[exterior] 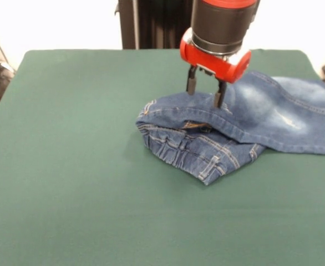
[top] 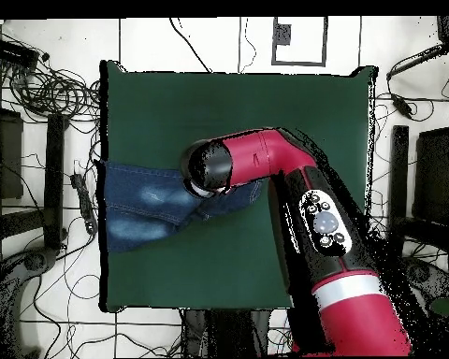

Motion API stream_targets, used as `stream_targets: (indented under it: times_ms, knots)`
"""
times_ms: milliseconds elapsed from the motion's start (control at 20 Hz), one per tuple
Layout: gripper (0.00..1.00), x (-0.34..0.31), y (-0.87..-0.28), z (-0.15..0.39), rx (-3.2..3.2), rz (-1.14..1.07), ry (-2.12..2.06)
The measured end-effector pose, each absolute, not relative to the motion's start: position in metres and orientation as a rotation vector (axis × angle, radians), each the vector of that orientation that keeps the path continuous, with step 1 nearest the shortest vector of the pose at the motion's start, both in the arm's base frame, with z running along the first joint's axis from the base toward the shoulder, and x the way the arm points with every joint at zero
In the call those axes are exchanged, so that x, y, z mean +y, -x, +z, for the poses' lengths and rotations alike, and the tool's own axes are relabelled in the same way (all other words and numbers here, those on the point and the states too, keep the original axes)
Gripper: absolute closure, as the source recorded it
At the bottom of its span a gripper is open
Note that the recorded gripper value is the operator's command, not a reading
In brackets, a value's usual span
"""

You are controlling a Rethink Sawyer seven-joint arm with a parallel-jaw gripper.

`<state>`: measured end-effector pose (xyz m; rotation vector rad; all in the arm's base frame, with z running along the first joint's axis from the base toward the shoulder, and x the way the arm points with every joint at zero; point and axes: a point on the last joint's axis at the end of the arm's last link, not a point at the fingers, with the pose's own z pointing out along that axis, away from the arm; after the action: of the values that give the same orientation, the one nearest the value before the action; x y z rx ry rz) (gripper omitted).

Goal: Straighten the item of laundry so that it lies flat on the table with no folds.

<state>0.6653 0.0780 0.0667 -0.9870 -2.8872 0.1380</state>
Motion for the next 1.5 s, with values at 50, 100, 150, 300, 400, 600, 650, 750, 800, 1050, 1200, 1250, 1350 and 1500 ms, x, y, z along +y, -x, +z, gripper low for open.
stream_targets:
  times_ms: [50, 100, 150, 300, 400, 600, 650, 750, 800, 1050, 1200, 1250, 1350, 1500]
  knots:
    - [0.00, 0.078, -0.666, 0.067, -2.888, 0.136, 0.988]
    - [0.00, 0.078, -0.666, 0.067, -2.889, 0.136, 0.988]
    - [0.00, 0.078, -0.666, 0.067, -2.889, 0.136, 0.989]
    - [0.00, 0.077, -0.668, 0.068, -2.892, 0.135, 0.994]
    - [0.00, 0.076, -0.672, 0.069, -2.897, 0.131, 1.001]
    - [0.00, 0.073, -0.681, 0.071, -2.909, 0.127, 1.016]
    - [0.00, 0.073, -0.683, 0.071, -2.911, 0.124, 1.021]
    - [0.00, 0.071, -0.687, 0.072, -2.915, 0.121, 1.030]
    - [0.00, 0.070, -0.689, 0.072, -2.917, 0.119, 1.035]
    - [0.00, 0.067, -0.695, 0.067, -2.916, 0.114, 1.049]
    - [0.00, 0.067, -0.695, 0.065, -2.915, 0.114, 1.047]
    - [0.00, 0.068, -0.695, 0.064, -2.914, 0.115, 1.045]
    - [0.00, 0.069, -0.692, 0.058, -2.906, 0.116, 1.037]
    - [0.00, 0.071, -0.689, 0.049, -2.905, 0.113, 1.029]
